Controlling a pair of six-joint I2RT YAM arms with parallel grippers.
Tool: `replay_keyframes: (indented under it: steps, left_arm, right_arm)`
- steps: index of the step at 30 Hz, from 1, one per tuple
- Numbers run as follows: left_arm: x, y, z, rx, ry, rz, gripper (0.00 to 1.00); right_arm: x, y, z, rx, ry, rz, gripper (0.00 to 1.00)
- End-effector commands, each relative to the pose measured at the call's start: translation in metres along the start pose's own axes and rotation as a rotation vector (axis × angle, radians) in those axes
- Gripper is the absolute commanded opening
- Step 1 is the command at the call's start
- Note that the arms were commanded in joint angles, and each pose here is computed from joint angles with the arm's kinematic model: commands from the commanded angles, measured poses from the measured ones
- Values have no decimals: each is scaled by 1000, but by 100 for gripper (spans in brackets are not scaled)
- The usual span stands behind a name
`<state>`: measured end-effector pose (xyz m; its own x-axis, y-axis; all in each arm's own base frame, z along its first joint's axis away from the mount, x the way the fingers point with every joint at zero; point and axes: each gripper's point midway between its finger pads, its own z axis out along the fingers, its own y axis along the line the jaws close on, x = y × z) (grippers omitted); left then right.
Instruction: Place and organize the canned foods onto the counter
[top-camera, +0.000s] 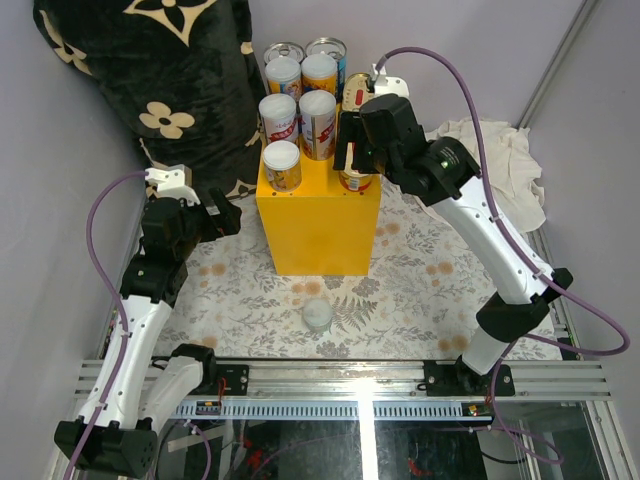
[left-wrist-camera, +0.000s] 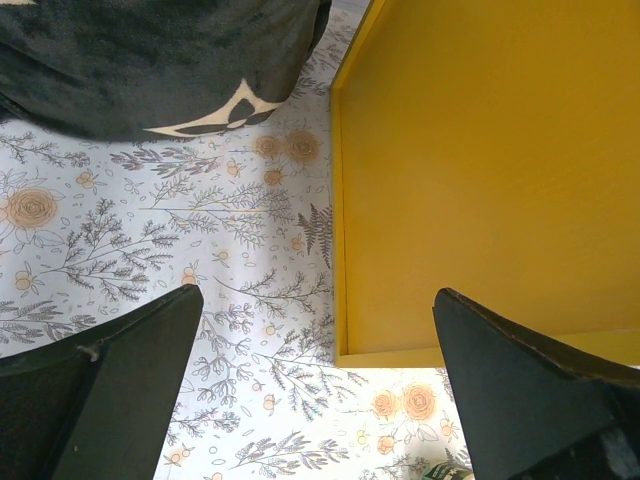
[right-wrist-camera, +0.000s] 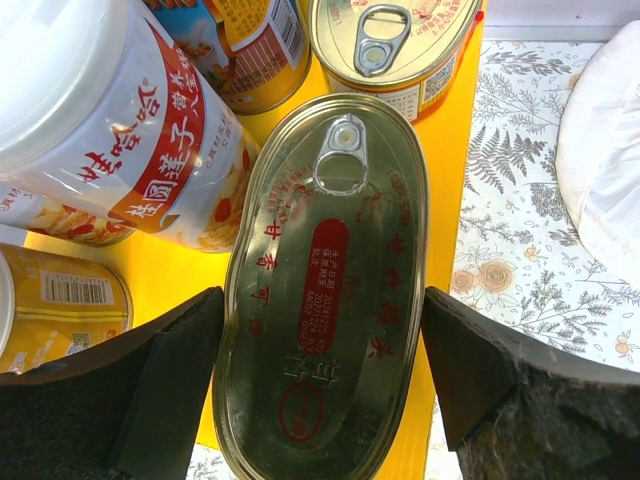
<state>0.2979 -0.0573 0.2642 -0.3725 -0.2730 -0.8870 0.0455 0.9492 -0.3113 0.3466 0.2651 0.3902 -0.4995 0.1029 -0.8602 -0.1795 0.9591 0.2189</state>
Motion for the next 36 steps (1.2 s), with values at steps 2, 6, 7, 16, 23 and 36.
replay_keyframes:
  steps: [2, 6, 7, 16, 23, 36]
  left_arm:
    - [-9, -3, -2, 15, -19, 6, 100]
    - [-9, -4, -2, 22, -17, 5, 100]
    - [-9, -4, -2, 20, -16, 5, 100]
    - [-8, -5, -2, 23, -14, 4, 100]
    - [-8, -4, -1, 22, -12, 4, 100]
    - [-7, -5, 0, 25, -6, 2, 100]
  right_arm:
    - [-16, -3, -8, -12, -60, 6, 81]
    - [-22, -11, -17, 5, -95, 14, 76]
    - [-22, -12, -16, 10, -99, 14, 75]
    - [-22, -17, -11, 45, -111, 7, 72]
    - [-28, -15, -13, 35, -126, 14, 86]
    - [-85, -11, -77, -108, -344, 39, 100]
